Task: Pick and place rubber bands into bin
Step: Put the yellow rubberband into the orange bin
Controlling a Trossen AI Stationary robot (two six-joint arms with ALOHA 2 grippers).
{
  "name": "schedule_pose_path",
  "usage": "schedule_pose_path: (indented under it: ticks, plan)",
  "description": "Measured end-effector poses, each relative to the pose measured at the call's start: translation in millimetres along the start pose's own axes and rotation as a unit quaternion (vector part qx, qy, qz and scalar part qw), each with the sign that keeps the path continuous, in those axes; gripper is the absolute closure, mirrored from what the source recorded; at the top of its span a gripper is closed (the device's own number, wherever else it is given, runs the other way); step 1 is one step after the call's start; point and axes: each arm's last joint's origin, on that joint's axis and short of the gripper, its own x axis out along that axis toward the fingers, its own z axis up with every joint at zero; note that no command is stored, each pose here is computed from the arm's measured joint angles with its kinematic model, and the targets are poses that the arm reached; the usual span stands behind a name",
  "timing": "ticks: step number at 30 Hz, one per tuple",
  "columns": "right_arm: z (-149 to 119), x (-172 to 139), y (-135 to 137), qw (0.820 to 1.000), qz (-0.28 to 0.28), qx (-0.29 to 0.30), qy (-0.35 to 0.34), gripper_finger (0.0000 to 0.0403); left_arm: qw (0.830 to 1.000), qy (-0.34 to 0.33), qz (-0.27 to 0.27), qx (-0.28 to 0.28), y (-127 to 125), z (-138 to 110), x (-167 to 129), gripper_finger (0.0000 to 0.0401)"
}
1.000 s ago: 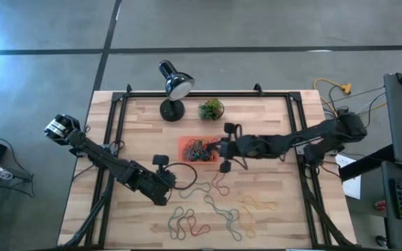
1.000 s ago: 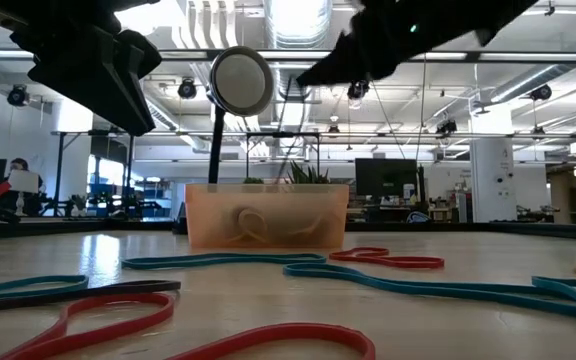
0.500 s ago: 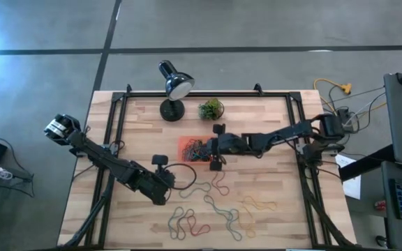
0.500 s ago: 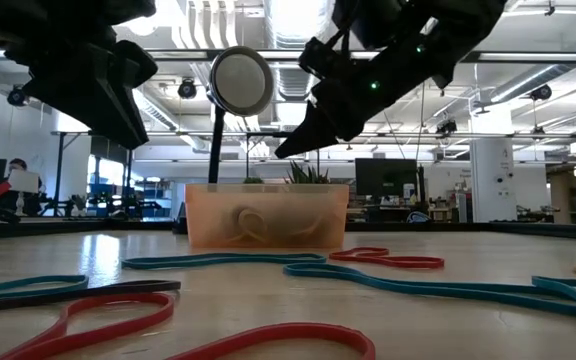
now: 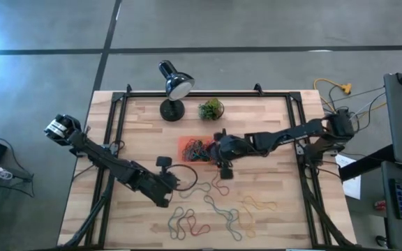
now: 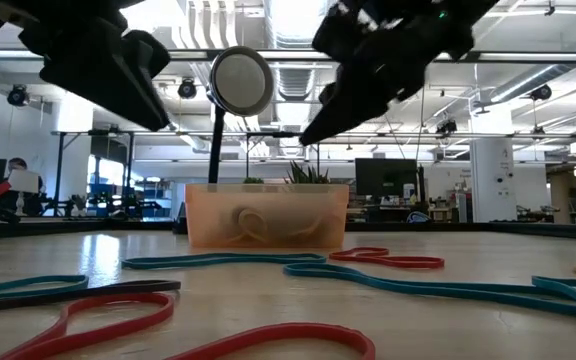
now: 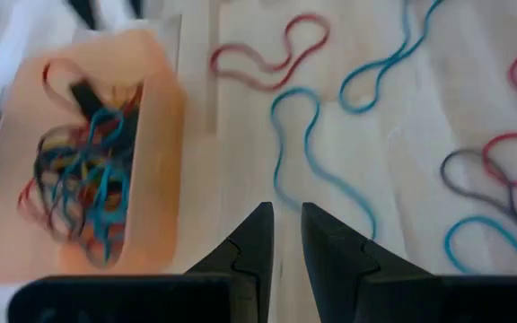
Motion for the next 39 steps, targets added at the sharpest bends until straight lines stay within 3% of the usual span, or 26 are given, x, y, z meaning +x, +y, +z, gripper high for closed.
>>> schedule_pose_path:
  ticks: [7, 17, 21, 27, 39]
  plan:
    - [-5.9, -8.1, 52.5, 0.993, 0.107, 0.009, 0.042, 0.0299, 0.999, -0.037, -0.011, 0.016, -10.0, 4.5, 16.1, 0.0356]
    - [-27.8, -21.9, 126.0, 0.975, 0.161, 0.059, 0.138, 0.0322, 0.999, -0.015, -0.005, 0.051, -16.1, -2.5, 31.5, 0.0356]
    - [-38.8, -27.6, 143.5, 0.973, 0.146, 0.048, 0.171, 0.033, 0.999, -0.015, -0.005, 0.052, -15.7, -2.2, 31.7, 0.0356]
    - [-51.5, -33.2, 155.1, 0.978, 0.078, 0.02, 0.194, 0.0327, 0.999, -0.018, -0.005, 0.048, -15.8, -1.4, 31.5, 0.0356]
    - [-76.2, -6.8, 163.6, 0.964, 0.075, -0.001, 0.253, 0.0287, 0.999, -0.027, -0.007, 0.042, -16.2, 0.8, 31.2, 0.0356]
